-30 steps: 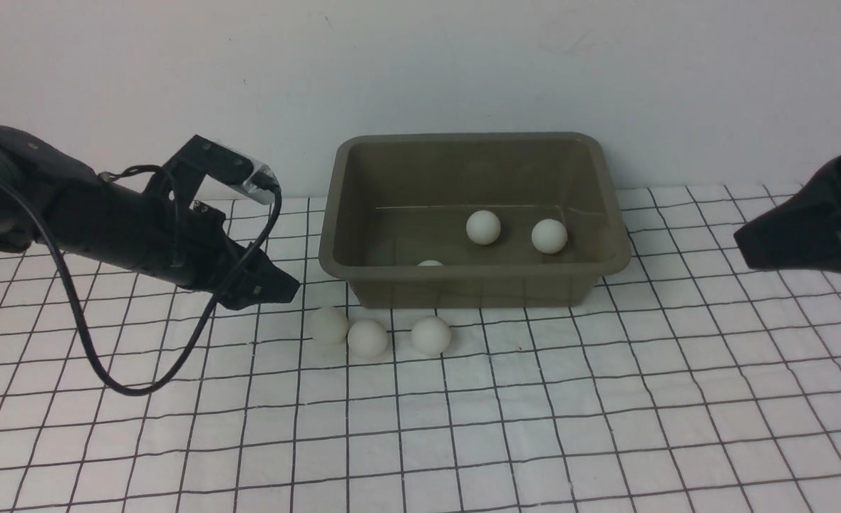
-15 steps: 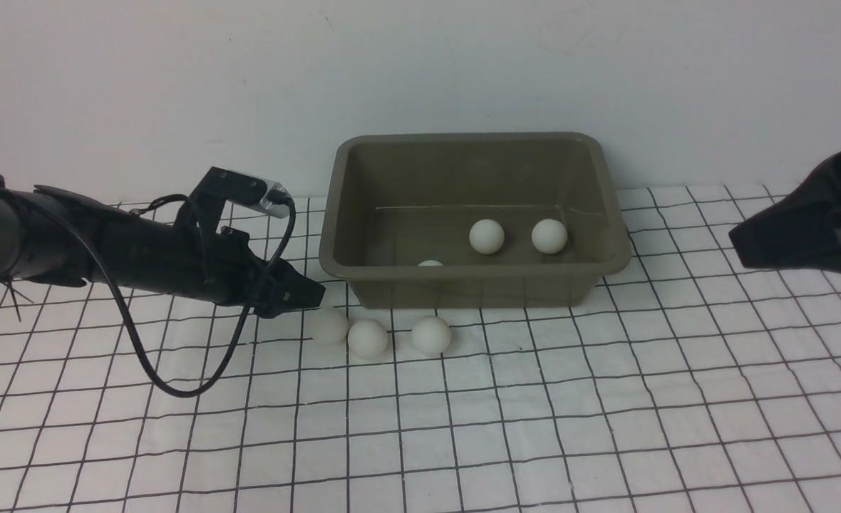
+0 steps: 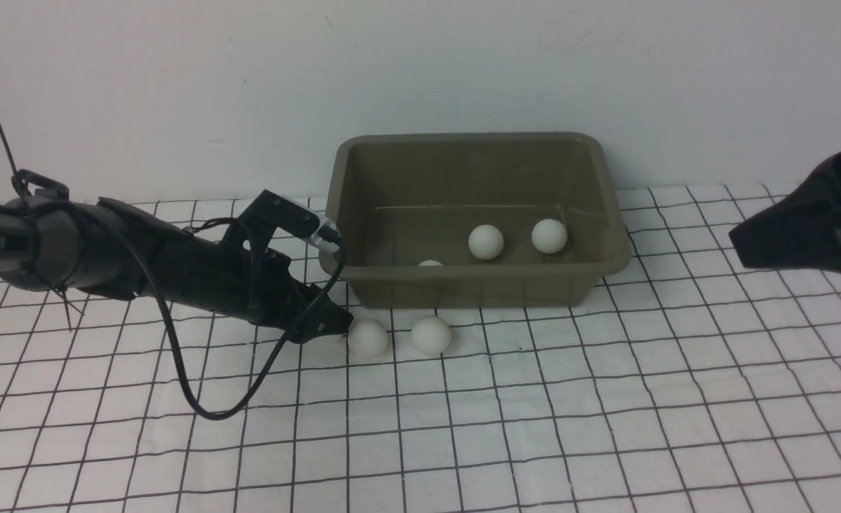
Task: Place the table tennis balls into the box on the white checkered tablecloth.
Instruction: 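Reach for and grasp a ping pong ball on the table beside the basket, then drop the ball into the bin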
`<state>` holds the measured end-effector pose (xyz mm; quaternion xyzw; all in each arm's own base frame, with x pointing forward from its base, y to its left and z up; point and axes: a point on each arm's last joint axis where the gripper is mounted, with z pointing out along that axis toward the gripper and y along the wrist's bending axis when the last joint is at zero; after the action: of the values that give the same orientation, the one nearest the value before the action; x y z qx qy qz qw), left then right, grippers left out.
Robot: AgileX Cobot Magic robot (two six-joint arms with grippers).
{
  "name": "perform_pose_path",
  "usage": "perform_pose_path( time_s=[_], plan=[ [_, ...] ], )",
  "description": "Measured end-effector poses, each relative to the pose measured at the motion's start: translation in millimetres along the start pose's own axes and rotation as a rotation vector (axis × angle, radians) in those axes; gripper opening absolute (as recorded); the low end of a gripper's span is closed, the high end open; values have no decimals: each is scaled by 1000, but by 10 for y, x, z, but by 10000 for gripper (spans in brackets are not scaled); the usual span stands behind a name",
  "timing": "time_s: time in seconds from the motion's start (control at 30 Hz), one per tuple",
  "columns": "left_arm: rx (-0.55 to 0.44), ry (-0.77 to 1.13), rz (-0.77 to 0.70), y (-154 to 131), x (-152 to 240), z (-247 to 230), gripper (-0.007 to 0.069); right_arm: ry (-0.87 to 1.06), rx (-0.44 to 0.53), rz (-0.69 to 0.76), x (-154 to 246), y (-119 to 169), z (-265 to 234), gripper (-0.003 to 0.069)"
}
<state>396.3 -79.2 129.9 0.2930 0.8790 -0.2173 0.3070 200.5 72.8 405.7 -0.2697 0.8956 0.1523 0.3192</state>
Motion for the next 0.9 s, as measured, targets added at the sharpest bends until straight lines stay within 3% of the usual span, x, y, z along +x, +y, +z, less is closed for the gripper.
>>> perform_pose_path(
  time_s=[0.2,0.23,0.3,0.73,0.9],
  plan=[
    [-20,12,-4,25,33,45,447,0,0,-1,0,0,0,495],
    [-23,12,-4,28,34,45,382,0,0,-1,0,0,0,495],
    [-24,13,-5,29,34,45,344,0,0,-1,0,0,0,495],
    [-110,-104,41,-113,-389,-614,346,0,0,-22,0,0,0,495],
    [-94,-182,107,-238,-643,-683,346,0,0,-23,0,0,0,495]
  ],
)
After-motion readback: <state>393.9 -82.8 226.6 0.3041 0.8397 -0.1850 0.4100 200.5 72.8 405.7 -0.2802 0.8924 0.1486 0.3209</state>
